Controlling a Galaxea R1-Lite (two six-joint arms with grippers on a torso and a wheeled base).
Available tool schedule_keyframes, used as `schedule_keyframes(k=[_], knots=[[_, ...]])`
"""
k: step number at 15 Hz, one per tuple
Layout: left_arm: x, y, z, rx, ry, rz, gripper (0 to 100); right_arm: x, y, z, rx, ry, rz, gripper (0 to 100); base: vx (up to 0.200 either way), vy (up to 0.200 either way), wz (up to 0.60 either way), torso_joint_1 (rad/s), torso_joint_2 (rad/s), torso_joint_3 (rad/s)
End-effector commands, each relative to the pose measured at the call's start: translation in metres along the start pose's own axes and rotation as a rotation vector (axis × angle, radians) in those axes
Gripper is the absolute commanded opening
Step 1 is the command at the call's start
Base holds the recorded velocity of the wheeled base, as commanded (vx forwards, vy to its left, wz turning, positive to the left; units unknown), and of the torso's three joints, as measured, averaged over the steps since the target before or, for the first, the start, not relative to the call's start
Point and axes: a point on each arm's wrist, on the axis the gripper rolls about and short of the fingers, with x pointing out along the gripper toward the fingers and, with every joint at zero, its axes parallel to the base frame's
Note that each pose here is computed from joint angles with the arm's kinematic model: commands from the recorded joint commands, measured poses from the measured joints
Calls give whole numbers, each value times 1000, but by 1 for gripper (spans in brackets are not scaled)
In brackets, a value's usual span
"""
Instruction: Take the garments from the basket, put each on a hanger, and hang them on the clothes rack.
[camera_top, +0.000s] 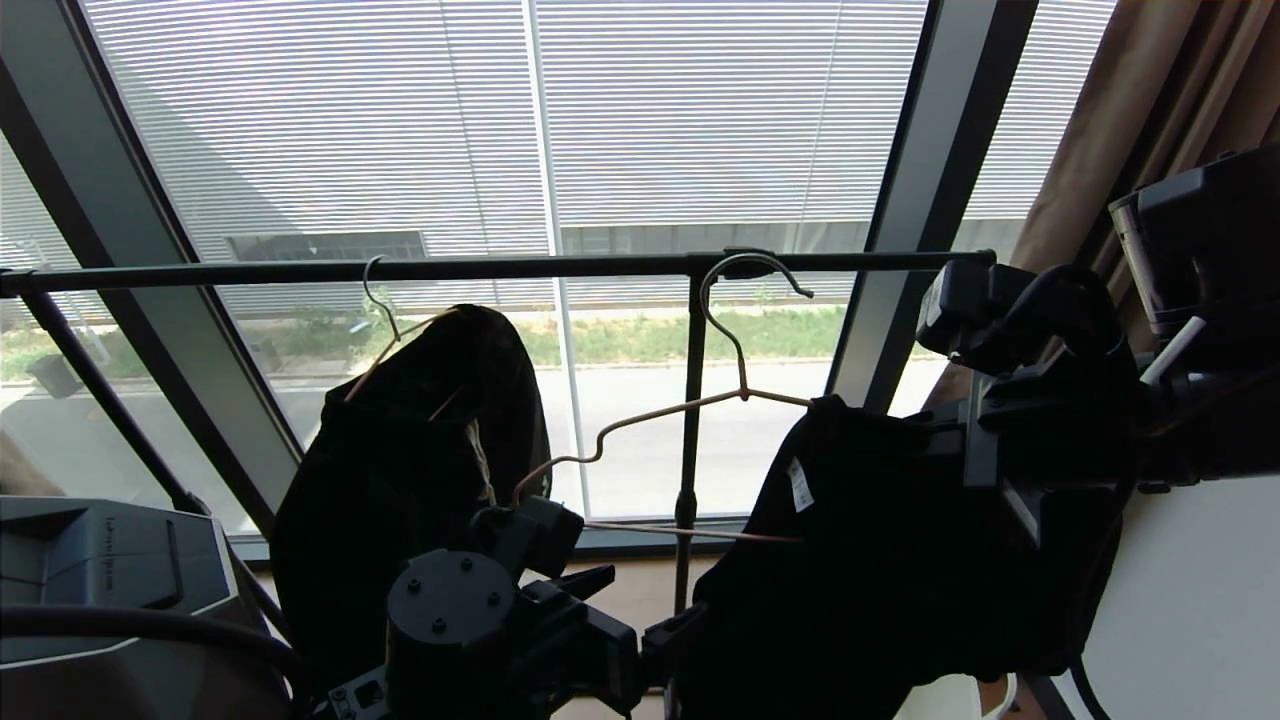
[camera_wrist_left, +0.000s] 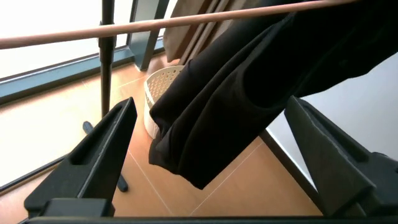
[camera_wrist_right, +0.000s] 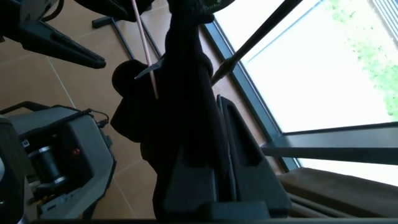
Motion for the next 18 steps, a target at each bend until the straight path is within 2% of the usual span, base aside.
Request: schedule_keyframes(k=[1,6,10,14,15,18], knots=[[6,-1,1,1,0,-1,100,-1,1,-1,0,0,1,0,0,0,0,0,0,0],[11,-3,4,3,-3,-3,100,-6,9,0,-18,-13,17,0,0,0,0,0,0,0],[15,0,-3,58,5,51,100,-10,10,1,-22,-25,12,0,0,0,0,0,0,0],[15,-3,-6,65,12,45,100,-11,11,1,-22,-24,12,0,0,0,0,0,0,0],[16,-3,-5,66,9,48,0,-11,11,-1,-21,-20,14,0,0,0,0,0,0,0],[14,-3,-5,65,3,50,0,-12,13,-4,-19,-17,15,0,0,0,0,0,0,0]])
